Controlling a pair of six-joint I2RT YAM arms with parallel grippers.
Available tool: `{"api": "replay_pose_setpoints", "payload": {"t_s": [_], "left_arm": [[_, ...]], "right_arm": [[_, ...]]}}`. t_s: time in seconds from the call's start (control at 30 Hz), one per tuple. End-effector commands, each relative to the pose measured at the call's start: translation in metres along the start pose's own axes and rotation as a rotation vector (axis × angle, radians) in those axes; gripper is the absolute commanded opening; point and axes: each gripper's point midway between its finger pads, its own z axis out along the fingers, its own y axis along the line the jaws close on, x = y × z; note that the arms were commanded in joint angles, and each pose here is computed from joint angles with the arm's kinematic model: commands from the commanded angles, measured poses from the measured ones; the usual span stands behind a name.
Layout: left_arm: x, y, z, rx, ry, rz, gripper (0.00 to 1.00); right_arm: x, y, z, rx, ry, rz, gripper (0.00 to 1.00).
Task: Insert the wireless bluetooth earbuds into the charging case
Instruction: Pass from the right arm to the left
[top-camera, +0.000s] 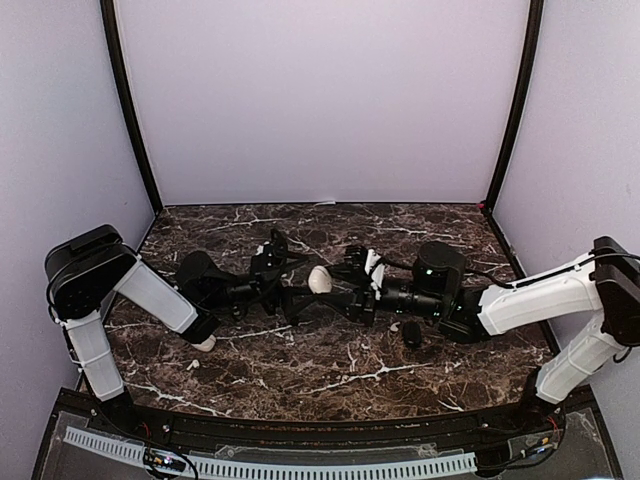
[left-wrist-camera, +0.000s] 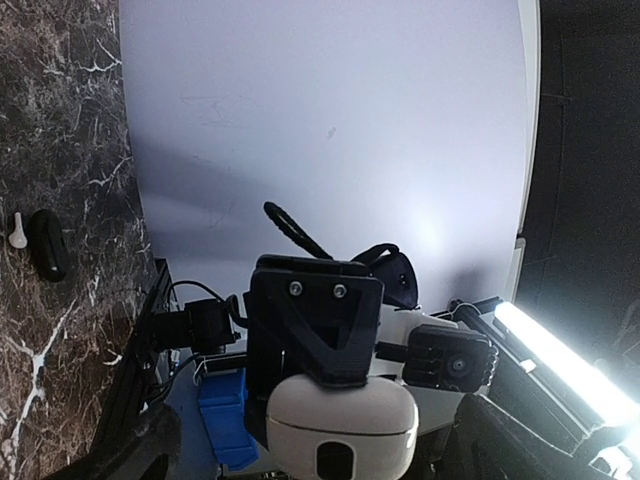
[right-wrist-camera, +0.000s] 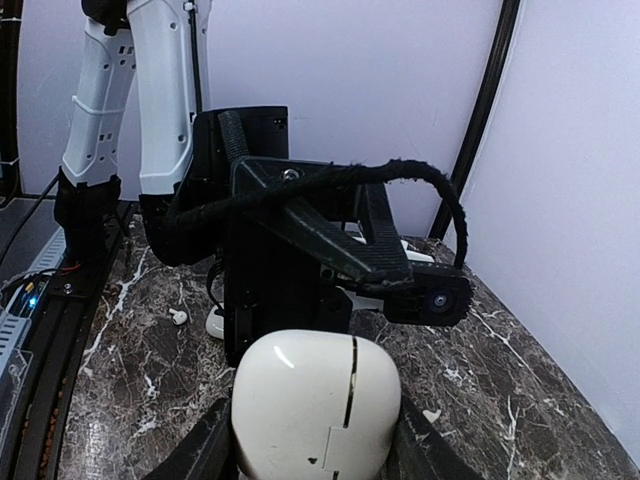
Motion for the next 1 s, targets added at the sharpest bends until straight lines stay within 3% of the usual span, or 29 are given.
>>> {"api": "replay_pose_setpoints", "payload": {"t_s": [0.0,0.3,0.67,0.97], "left_arm": [[0.019,-0.071,0.001,0.22,0.07,0.216,0.97],[0.025,-0.075,0.003,0.225,0.113,0.228,0.84],[0.031,-0.079,0.002,0.225,0.145,0.23,0.81],[0.032,-0.08,0.003,0.227,0.155,0.239,0.59]], "right_arm": [[-0.03,-0.001,0.007,-0.016,-0.119,-0.015,0.48],[-0.031,-0.004,0.014,-0.012,-0.16,-0.015,0.48],[-0.02,-0.008,0.021,-0.03,-0.175,0.019,0.48],[-0.015,-0.013,0.019,-0.017,-0.172,0.033,0.51]]}}
